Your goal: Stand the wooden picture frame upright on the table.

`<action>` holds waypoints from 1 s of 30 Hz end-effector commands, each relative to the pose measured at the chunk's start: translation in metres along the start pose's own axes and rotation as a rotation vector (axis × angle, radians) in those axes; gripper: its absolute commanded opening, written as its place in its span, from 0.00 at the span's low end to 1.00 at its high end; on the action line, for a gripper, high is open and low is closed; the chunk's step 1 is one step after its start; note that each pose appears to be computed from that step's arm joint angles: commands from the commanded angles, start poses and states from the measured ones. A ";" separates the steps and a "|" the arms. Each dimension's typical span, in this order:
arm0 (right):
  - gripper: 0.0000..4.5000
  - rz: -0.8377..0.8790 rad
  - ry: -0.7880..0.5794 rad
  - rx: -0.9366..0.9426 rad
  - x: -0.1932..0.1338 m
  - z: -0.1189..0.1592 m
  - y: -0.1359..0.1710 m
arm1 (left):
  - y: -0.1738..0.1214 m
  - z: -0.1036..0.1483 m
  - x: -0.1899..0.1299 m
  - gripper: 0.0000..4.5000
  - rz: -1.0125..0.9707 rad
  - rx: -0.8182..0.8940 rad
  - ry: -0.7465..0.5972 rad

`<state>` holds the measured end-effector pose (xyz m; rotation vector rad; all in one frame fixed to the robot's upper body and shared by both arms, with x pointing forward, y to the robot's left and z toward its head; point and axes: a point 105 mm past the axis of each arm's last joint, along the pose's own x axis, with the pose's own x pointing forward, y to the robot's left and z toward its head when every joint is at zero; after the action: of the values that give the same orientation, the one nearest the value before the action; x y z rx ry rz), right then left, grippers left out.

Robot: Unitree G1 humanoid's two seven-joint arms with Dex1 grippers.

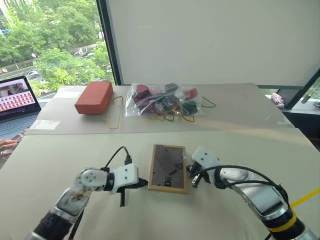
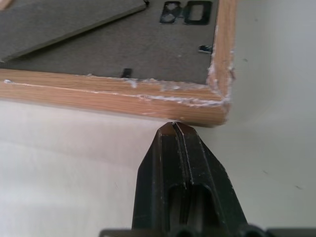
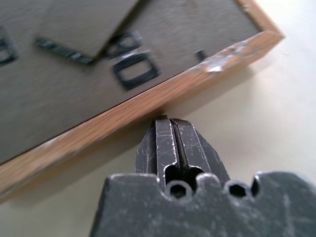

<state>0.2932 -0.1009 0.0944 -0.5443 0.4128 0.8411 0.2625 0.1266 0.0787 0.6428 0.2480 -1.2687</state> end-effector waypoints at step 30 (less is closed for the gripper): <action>0.00 0.096 -0.009 0.092 -0.007 0.001 0.027 | 0.024 -0.003 -0.018 0.65 0.212 1.118 -0.182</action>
<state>0.2737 -0.0989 0.0907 -0.4622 0.4663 0.8652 0.2829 0.1523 0.0986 1.4384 -0.6669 -1.1551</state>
